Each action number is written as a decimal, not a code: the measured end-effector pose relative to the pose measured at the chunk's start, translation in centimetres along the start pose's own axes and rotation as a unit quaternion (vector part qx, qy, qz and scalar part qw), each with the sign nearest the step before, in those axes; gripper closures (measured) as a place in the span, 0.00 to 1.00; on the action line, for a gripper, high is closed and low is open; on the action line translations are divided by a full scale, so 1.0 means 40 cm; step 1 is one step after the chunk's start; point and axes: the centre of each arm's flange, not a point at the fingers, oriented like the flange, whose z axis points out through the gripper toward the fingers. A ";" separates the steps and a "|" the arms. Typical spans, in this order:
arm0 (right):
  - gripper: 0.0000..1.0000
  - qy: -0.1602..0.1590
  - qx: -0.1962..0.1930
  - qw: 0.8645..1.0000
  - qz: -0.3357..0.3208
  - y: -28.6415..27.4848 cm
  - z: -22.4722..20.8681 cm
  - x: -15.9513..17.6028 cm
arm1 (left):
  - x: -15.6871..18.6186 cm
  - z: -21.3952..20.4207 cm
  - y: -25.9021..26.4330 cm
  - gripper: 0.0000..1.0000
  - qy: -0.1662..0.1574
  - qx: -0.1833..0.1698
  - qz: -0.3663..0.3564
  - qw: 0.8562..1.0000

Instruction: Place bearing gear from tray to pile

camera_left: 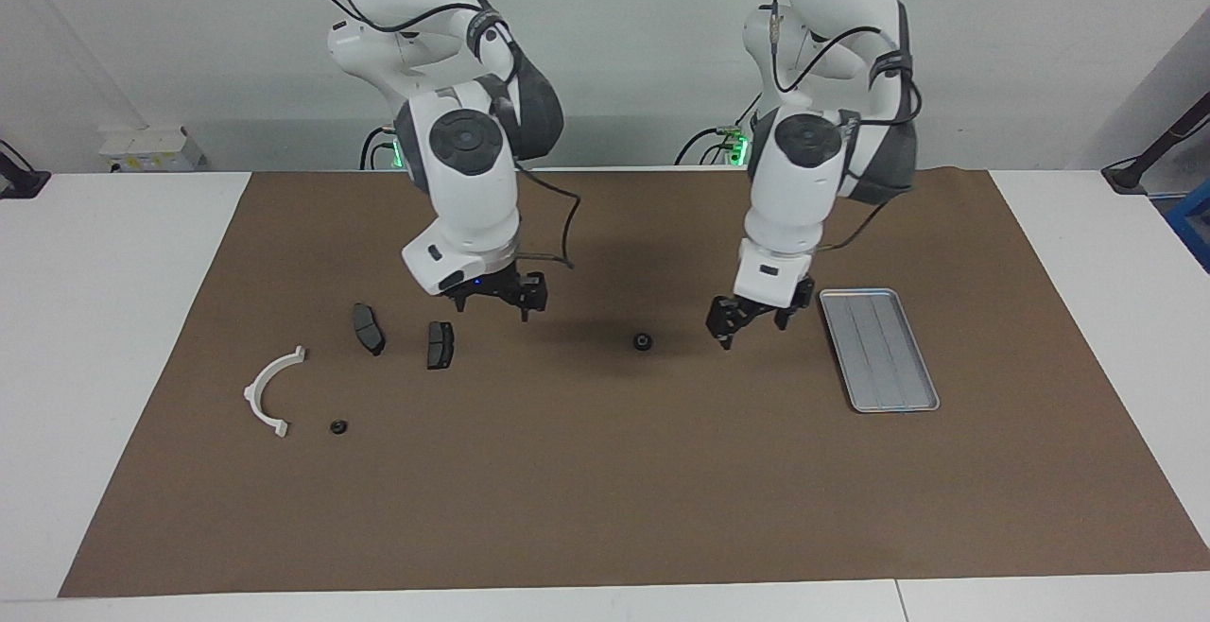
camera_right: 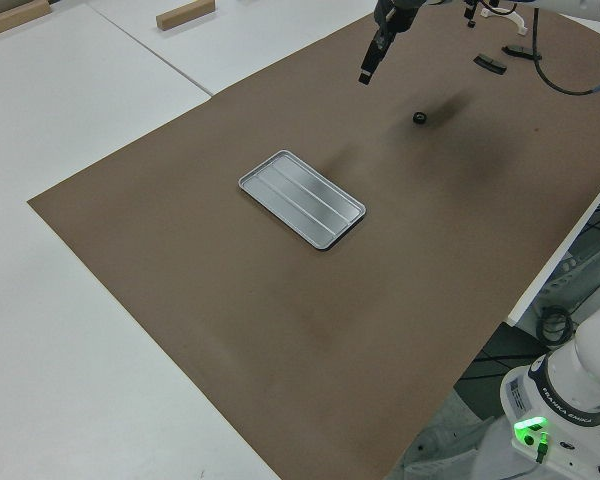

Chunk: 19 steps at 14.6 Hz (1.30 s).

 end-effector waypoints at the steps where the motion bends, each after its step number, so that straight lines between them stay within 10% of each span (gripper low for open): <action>1: 0.00 0.004 0.005 1.000 0.013 -0.045 -0.001 -0.030 | 0.057 -0.036 -0.075 0.00 0.013 -0.001 0.000 1.000; 7: 0.00 0.015 0.018 0.997 0.070 -0.290 0.100 -0.171 | 0.212 -0.279 -0.491 0.00 0.070 0.001 0.016 0.997; 14: 0.00 0.018 0.023 0.994 0.107 -0.463 0.300 -0.146 | 0.038 -0.350 -0.587 0.00 -0.110 0.033 0.061 0.992; 19: 0.00 0.024 0.020 0.994 0.104 -0.477 0.362 -0.136 | -0.018 -0.283 -0.518 0.00 -0.108 0.020 0.093 0.990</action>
